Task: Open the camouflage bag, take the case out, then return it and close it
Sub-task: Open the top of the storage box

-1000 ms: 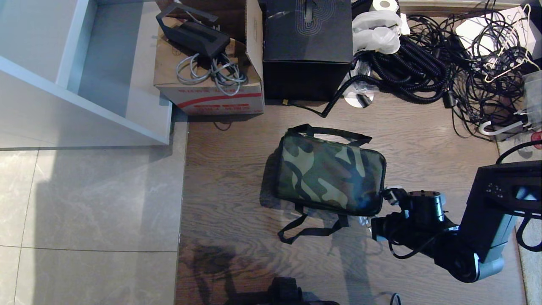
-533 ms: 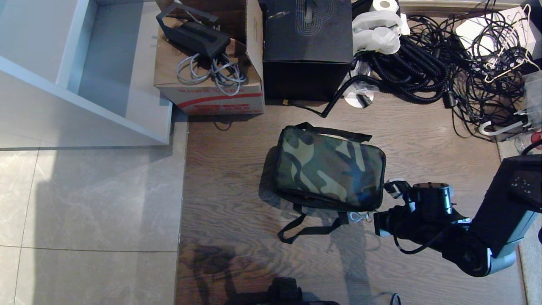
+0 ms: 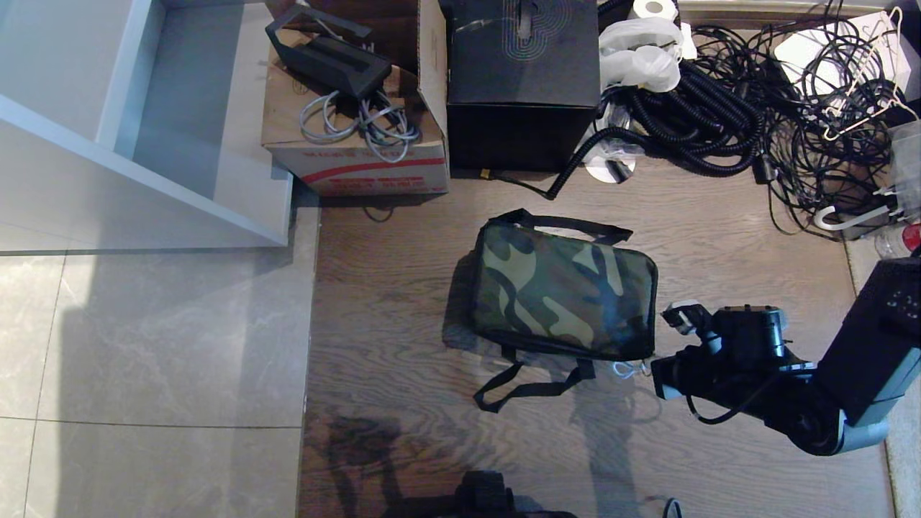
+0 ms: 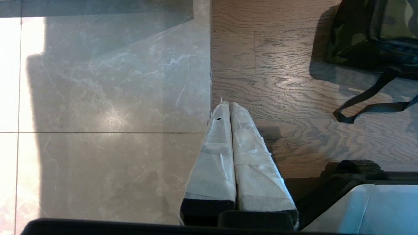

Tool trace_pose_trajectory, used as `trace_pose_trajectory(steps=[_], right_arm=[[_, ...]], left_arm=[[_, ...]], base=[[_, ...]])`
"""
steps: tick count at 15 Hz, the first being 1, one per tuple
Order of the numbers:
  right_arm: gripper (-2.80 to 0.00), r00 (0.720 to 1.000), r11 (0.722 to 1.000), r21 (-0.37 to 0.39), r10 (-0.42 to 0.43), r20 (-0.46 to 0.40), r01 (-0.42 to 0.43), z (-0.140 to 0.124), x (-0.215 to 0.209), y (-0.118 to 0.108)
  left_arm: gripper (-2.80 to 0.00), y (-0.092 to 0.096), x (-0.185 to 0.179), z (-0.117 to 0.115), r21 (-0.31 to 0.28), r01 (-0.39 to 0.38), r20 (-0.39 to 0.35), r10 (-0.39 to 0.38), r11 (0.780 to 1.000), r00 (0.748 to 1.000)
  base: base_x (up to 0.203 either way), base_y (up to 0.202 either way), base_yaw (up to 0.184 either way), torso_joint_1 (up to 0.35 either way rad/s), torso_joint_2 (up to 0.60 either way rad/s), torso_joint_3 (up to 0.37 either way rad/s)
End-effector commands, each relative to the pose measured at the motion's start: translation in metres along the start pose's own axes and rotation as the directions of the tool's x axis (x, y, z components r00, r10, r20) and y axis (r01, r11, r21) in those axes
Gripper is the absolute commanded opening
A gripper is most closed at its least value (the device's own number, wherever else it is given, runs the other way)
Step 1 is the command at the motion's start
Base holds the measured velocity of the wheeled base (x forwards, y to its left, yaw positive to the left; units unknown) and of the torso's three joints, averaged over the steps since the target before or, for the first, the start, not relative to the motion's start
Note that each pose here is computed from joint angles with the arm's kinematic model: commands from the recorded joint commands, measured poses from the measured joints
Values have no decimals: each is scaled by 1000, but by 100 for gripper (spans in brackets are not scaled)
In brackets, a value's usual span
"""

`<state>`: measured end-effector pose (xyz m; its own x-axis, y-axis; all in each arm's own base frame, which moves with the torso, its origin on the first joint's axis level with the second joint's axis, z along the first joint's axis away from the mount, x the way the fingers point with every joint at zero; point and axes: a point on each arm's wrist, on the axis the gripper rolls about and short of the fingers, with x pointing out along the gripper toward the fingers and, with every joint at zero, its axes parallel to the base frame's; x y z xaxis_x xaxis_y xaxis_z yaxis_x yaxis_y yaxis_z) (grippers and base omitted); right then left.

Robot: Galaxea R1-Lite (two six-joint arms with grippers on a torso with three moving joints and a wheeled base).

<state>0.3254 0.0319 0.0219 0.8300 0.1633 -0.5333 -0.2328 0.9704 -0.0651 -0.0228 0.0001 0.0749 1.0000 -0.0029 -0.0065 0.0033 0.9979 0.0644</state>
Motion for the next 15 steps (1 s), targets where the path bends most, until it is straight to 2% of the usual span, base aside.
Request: trace_pose_trajectory(steps=[1,11,15], right_arm=[[-280,999,1000,-1,-25,26,25,6,3,-8],[-280,985,997,26,-71,155,68,39,18,-25],[-280,988,997,35,-68,142,64,35,15,-23]], left_arm=[[-280,0,0,0,0,0,0,0,1000,1000],[-280,0,0,0,1,0,0,0,1000,1000],[-280,0,0,0,1,1,0,-1,1000,1000]], base=[[0,0,0,0,0,0],[0,0,0,0,0,0],[0,0,0,0,0,0]])
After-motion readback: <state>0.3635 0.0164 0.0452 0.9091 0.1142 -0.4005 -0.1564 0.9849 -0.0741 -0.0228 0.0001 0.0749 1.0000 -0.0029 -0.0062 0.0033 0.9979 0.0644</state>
